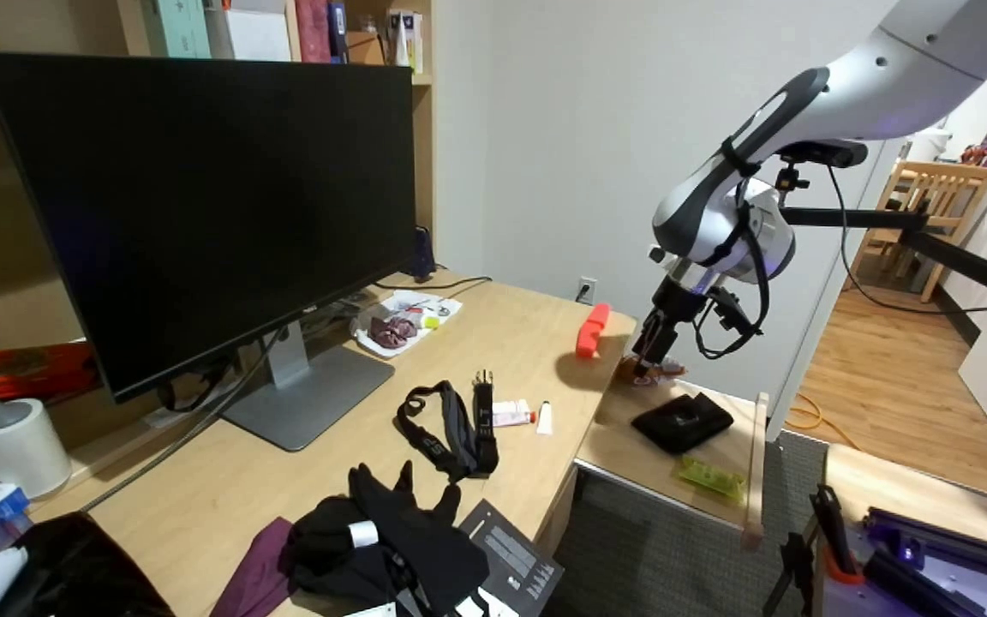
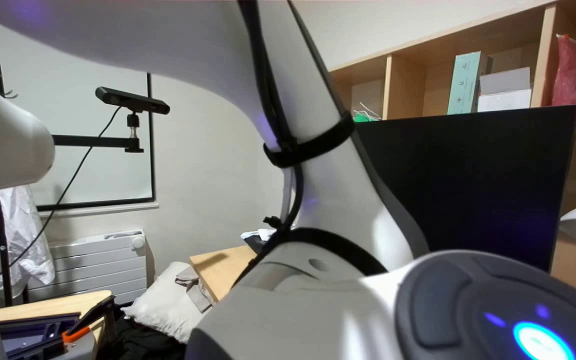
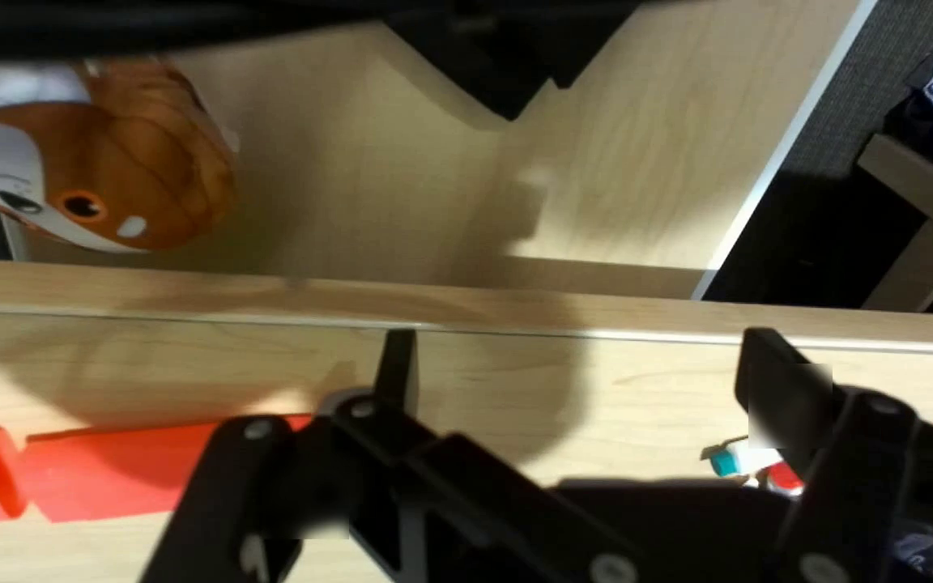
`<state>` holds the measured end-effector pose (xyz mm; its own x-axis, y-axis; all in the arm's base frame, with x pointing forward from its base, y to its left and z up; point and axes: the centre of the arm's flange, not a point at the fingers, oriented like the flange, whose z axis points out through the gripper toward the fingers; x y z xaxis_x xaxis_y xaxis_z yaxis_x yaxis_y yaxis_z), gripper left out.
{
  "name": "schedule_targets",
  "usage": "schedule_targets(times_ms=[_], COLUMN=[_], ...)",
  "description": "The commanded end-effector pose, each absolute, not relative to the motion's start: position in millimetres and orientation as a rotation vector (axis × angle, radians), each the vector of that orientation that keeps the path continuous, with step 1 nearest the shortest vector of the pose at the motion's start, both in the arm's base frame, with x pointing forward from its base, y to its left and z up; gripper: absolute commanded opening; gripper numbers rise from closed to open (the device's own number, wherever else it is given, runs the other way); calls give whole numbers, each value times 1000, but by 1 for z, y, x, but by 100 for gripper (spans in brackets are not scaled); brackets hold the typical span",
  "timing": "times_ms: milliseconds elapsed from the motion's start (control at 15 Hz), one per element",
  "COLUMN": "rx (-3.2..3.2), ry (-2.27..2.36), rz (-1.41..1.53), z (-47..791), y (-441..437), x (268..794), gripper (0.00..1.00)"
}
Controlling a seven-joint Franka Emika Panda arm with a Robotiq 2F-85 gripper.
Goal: Move the orange packet from the table top to the sliding tray
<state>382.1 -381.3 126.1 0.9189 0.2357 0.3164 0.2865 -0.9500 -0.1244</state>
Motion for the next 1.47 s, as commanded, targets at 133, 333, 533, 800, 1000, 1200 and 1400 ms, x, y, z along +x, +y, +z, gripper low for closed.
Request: schedule_targets(times_ms=[133,333,533,800,1000,1200,1400], rx=[-2954,-2955,-2978,-3010,-3022,-3010,-2999], ry=[-505,-580,-580,-519,-436,-323,-228], rz=[-432,-408,-382,-450,-511,-559,-537], z=[138,138,145,160,171,180,189], y=[-317,-281,-241,-190,-163,-147,-134], x=[378,391,408,423,427,428,429], gripper=[100,100,100,100,100,100,100])
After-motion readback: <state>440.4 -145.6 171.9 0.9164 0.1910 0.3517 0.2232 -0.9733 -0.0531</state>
